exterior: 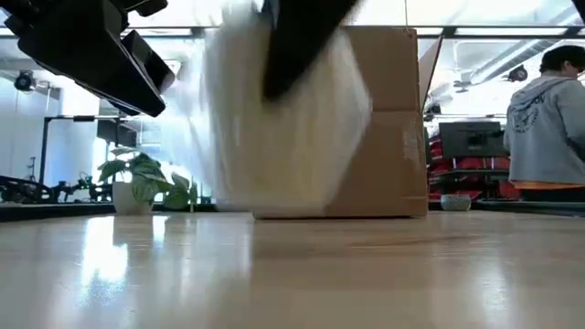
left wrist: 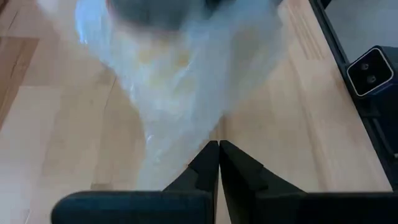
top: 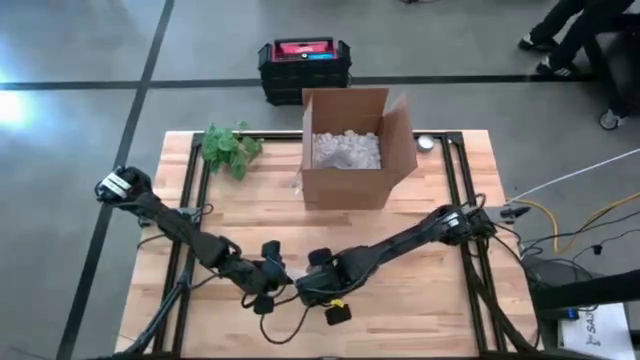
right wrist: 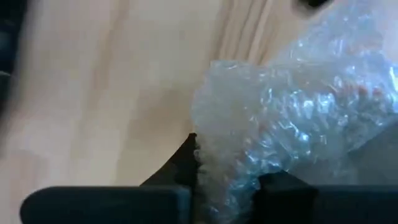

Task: Wrap mug
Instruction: Put the wrapped yellow mug into the box

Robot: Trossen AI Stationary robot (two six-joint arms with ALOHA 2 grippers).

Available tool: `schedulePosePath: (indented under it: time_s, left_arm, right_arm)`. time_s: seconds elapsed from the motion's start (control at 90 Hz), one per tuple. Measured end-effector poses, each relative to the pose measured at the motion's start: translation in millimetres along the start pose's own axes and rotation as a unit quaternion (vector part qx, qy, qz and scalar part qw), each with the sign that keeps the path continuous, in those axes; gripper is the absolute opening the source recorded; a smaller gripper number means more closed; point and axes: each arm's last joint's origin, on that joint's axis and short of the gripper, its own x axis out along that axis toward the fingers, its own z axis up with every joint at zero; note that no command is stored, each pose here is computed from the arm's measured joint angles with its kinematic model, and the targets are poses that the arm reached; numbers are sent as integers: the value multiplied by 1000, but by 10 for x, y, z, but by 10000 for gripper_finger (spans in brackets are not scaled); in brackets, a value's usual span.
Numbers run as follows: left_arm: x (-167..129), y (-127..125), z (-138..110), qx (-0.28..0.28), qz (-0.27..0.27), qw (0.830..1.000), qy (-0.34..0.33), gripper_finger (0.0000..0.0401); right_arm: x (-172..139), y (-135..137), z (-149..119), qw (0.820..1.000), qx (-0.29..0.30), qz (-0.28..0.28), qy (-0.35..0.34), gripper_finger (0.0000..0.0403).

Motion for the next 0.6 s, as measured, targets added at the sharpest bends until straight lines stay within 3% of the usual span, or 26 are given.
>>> schedulePosePath:
  time_s: [0.122, 0.256, 0.411, 0.6]
  left_arm:
    - [-3, 0, 2, 1, 0, 1000, 0, 0]
    - [-5, 0, 3, 2, 0, 1000, -1, 0]
    - [-5, 0, 4, 2, -1, 1000, -1, 0]
    - [-5, -3, 10, 1, -2, 1000, -4, 0]
  right_arm:
    - [-566, 4, 47, 999, -3, -2, -54, 36]
    - [-1006, -46, 22, 994, -30, -51, -96, 35]
    - [-1757, -239, -86, 972, -36, -142, -183, 38]
    - [-2237, -745, -287, 941, 26, -268, -207, 35]
